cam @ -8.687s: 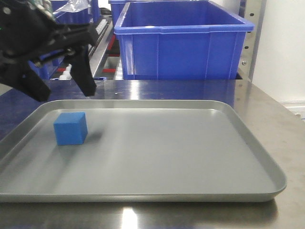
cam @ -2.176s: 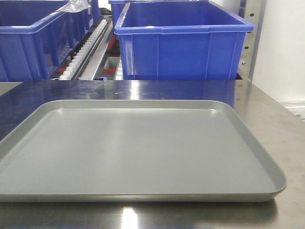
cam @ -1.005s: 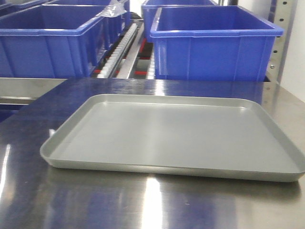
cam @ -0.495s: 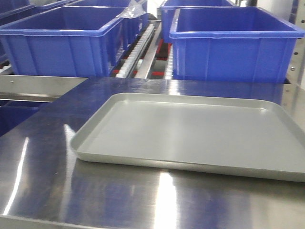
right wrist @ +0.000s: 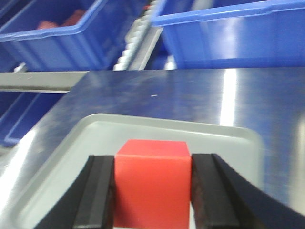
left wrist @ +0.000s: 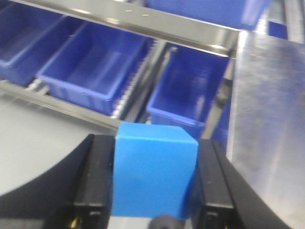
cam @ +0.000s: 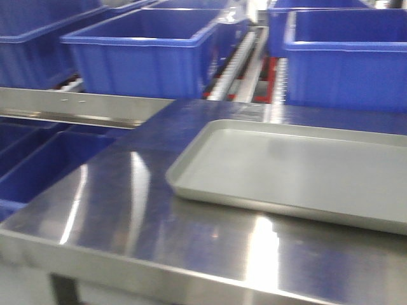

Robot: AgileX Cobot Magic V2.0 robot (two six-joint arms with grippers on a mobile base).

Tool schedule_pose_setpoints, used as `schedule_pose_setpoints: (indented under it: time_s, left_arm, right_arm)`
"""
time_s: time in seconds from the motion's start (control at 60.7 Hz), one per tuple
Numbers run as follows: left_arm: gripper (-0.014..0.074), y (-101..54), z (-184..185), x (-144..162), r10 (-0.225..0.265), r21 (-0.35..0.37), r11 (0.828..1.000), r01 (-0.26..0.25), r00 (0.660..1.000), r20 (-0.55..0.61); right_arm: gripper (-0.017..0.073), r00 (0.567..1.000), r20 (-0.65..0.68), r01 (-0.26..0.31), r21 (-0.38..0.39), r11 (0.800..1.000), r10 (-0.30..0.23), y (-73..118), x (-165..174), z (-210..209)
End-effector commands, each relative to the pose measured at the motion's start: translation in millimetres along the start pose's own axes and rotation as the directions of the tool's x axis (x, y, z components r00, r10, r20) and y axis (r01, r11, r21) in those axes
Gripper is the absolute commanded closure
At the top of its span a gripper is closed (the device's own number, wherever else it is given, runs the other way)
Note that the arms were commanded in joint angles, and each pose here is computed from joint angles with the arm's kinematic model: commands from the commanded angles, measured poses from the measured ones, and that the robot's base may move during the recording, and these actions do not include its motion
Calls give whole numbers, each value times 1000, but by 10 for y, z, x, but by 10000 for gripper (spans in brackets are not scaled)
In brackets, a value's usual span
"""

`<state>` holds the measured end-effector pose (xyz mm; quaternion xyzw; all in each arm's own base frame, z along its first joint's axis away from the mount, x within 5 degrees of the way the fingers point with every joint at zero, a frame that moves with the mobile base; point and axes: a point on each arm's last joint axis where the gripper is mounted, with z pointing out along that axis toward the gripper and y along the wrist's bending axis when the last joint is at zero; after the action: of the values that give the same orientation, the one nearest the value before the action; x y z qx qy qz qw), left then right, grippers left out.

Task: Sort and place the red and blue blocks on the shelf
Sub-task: 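Back the base away from the table and turn toward the aisle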

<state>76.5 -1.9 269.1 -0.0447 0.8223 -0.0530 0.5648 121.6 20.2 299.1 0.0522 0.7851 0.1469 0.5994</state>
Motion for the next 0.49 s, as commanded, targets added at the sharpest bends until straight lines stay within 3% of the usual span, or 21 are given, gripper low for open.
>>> schedule_pose_setpoints:
  time_s: [0.0, 0.478]
  left_arm:
    - [461, -37, -33, -146, 3, 32, 999, -6, 996, 93]
    - [461, -37, -33, -146, 3, 32, 999, -6, 996, 93]
  right_arm:
    - [504, 993, 119, 13, -16, 1000, -11, 35, -171, -30]
    - [504, 993, 119, 13, -16, 1000, -11, 35, -171, -30]
